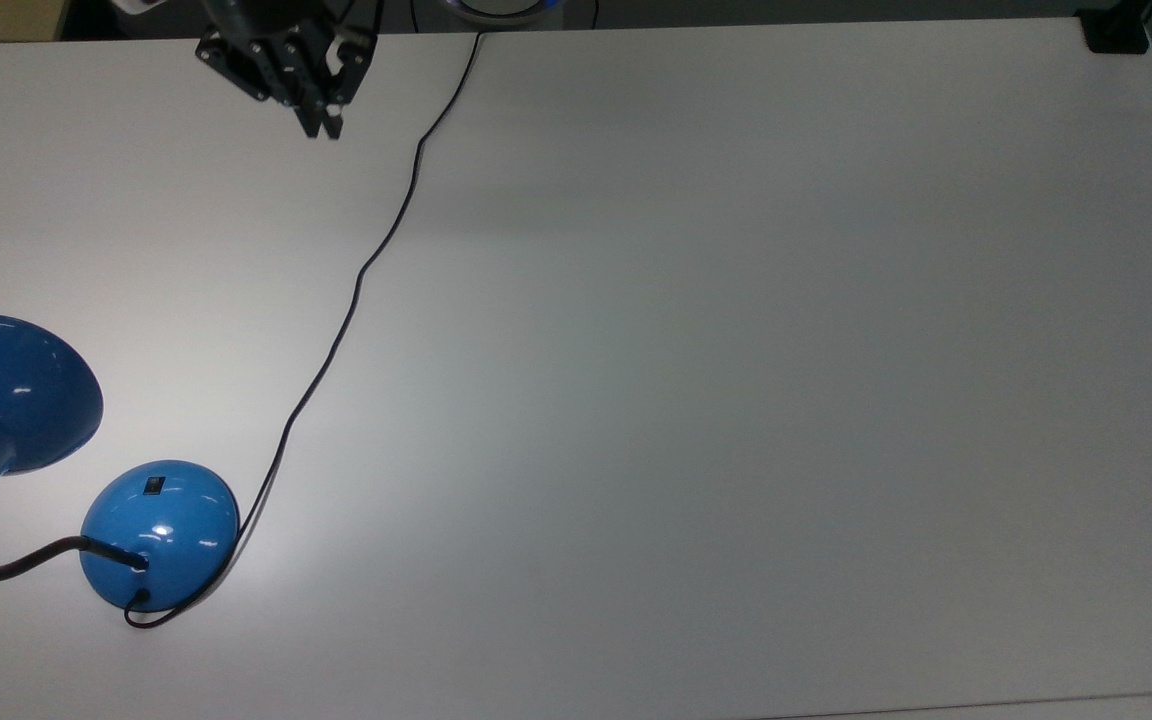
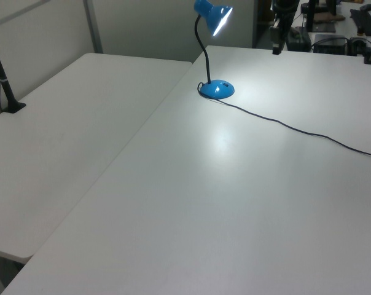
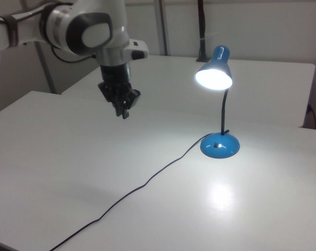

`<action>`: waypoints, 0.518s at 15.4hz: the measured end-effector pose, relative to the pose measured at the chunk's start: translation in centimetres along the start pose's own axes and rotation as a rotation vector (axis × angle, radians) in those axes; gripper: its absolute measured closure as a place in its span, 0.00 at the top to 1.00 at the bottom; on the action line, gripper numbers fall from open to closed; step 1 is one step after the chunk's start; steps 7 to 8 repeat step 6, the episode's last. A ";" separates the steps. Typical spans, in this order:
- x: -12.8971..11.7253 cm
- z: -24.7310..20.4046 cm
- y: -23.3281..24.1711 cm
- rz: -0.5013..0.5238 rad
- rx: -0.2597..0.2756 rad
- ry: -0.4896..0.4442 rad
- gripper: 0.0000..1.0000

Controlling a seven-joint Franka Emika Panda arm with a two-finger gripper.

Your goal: Turn on the lamp

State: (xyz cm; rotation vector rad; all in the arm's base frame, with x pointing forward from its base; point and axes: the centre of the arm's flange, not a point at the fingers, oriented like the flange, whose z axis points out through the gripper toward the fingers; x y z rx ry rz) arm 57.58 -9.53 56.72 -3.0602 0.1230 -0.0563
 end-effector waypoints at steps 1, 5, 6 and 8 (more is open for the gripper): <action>-0.8 -1.1 -0.7 -0.013 0.000 -0.010 0.30; -3.0 -4.7 -1.3 -0.025 0.002 0.018 0.69; -3.2 -4.9 -1.2 -0.020 0.002 0.020 0.80; -3.2 -4.9 -1.2 -0.020 0.002 0.020 0.80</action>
